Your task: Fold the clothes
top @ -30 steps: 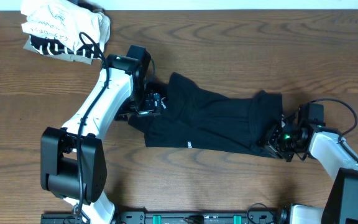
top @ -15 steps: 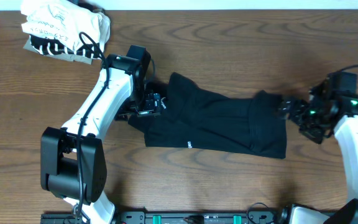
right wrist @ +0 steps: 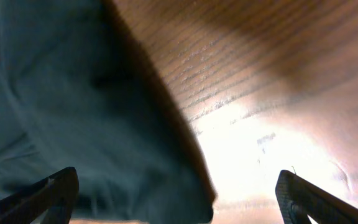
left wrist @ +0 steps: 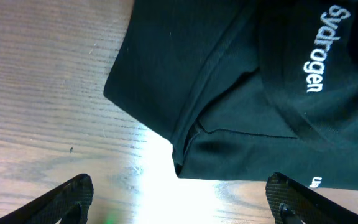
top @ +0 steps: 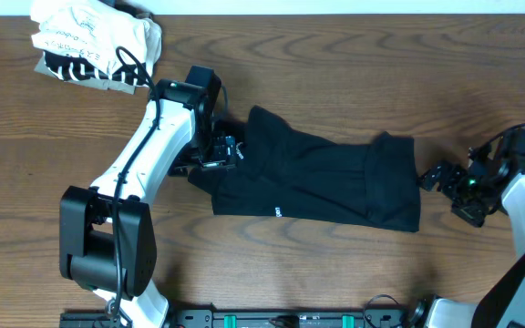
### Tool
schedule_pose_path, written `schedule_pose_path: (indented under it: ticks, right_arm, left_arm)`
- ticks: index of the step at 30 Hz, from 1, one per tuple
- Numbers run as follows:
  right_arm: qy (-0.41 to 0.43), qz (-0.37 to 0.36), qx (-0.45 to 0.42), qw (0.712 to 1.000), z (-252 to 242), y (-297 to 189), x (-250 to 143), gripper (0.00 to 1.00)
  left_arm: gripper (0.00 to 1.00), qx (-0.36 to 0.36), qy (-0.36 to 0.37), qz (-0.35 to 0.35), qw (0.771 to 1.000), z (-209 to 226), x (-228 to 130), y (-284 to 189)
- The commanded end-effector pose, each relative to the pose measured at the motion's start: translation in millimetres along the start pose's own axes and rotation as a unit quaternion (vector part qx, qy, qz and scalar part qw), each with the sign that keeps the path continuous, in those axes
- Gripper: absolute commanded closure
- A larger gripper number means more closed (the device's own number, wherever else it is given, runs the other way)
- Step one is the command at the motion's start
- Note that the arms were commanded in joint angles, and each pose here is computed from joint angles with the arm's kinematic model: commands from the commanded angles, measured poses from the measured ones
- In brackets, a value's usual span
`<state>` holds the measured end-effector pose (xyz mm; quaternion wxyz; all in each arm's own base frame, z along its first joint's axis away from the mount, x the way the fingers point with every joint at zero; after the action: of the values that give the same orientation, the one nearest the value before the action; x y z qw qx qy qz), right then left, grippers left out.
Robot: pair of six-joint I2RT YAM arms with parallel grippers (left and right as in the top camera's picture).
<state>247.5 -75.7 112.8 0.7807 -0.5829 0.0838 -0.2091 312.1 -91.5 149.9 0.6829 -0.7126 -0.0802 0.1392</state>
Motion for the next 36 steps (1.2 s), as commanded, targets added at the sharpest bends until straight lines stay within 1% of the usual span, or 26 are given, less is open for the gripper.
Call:
schedule_pose_path:
  ticks: [1, 8, 16, 21, 24, 27, 30, 32, 34, 35, 36]
  right_arm:
    - [-0.008, 0.012, 0.009, 1.000, -4.8, 14.3, -3.2, 0.01]
    - [-0.017, 0.024, 0.053, 0.998, -3.8, 39.0, -0.5, 0.01]
    - [-0.015, 0.039, 0.135, 0.990, 3.8, 63.9, -3.2, 0.01]
    - [-0.009, 0.063, 0.139, 0.988, 3.6, 75.1, -8.7, 0.02]
    - [-0.010, 0.079, 0.139, 0.987, 4.9, 83.9, -14.1, 0.05]
    - [-0.012, 0.099, 0.139, 0.985, 7.2, 93.0, -20.0, 0.11]
    - [-0.014, 0.119, 0.139, 0.983, 10.8, 100.5, -27.5, 0.22]
    - [-0.011, 0.127, 0.131, 0.983, 11.8, 102.8, -30.1, 0.43]
    - [0.011, 0.130, 0.113, 0.985, 10.1, 103.7, -30.3, 0.65]
    - [0.019, 0.129, 0.108, 0.986, 9.2, 103.9, -29.5, 0.78]
    - [0.027, 0.127, 0.101, 0.986, 7.6, 104.1, -28.5, 0.90]
  left_arm:
    - [0.09, 0.007, -0.001, 0.004, 1.000, 3.4, -1.8, 0.5]
    - [0.09, 0.007, -0.004, 0.006, 1.000, 3.4, -2.3, 0.6]
    - [0.09, 0.008, -0.006, 0.010, 1.000, 4.1, -3.6, 0.6]
    - [0.09, 0.008, -0.009, 0.010, 1.000, 4.0, -3.7, 0.6]
    - [0.09, 0.008, -0.028, 0.010, 1.000, 4.1, -3.6, 0.5]
    - [0.09, 0.008, -0.032, 0.010, 0.999, 4.1, -3.6, 0.5]
    - [0.09, 0.008, -0.032, 0.010, 0.999, 4.1, -3.6, 0.5]
    - [0.09, 0.008, -0.032, 0.010, 0.999, 4.1, -3.6, 0.6]
    - [0.09, 0.009, -0.032, 0.010, 0.999, 4.2, -3.7, 0.5]
    - [0.09, 0.009, -0.032, 0.010, 0.999, 4.1, -3.7, 0.5]
    - [0.09, 0.009, -0.032, 0.010, 0.999, 4.2, -3.7, 0.5]
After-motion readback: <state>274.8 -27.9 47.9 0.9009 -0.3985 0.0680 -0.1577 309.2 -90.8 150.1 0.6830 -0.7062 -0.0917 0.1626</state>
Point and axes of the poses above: each gripper's point midway between its finger pads, its own y axis out along the fingers, its own z axis along the line the jaws close on, x = y × z, the point moved 7 cm from there along -y, back along the fingers, and after that the axes turned 11 degrees about -y, right-handed, at the moved point
